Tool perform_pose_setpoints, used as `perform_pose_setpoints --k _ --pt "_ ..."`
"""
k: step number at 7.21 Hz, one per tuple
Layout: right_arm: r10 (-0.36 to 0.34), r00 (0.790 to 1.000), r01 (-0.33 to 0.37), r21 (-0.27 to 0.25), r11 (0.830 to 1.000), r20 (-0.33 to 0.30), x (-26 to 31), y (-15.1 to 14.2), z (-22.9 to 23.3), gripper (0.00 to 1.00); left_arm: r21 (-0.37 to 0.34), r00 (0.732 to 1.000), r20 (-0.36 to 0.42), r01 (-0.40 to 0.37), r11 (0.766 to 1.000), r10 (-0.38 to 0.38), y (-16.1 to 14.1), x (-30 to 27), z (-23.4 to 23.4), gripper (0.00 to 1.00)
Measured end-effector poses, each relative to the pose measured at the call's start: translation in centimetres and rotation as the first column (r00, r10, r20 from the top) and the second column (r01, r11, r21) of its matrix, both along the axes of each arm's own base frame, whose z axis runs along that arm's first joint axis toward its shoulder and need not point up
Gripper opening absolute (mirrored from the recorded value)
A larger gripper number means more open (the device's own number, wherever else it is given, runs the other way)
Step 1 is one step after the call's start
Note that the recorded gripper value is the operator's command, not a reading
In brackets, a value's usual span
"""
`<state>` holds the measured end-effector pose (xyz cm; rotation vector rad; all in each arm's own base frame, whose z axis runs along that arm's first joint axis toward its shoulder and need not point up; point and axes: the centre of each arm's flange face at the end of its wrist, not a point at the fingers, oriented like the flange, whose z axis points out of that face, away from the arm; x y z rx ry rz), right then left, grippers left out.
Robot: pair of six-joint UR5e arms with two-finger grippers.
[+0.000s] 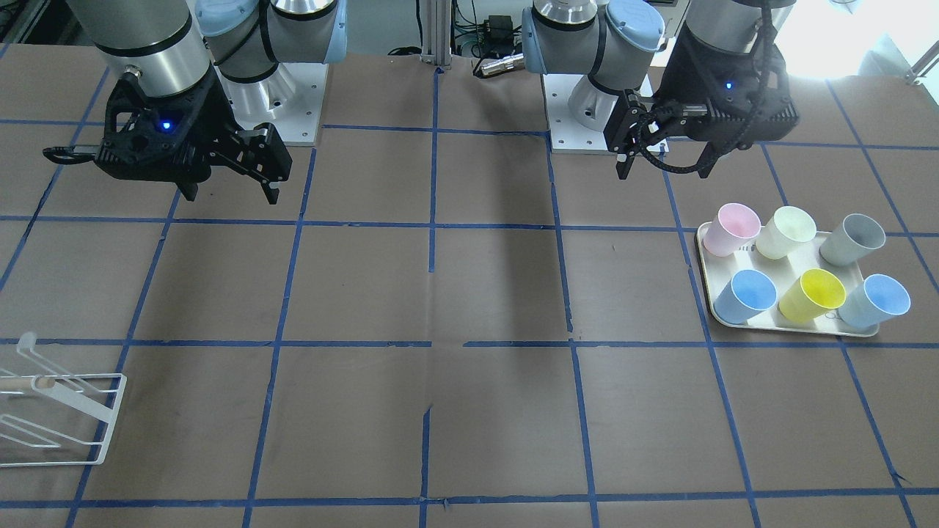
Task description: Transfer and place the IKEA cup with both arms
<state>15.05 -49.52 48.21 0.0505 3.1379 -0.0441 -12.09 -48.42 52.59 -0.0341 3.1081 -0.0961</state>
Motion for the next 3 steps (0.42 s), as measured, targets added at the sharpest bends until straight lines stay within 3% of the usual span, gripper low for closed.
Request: perform_pose_setpoints --k 3 --pt "0.0 1.0 0.0 0.0 1.0 0.0 0.0 0.0 0.0 1.0 -0.005 1.0 -0.001 -0.002 1.0 0.002 -0.13 0.1 0.0 1.0"
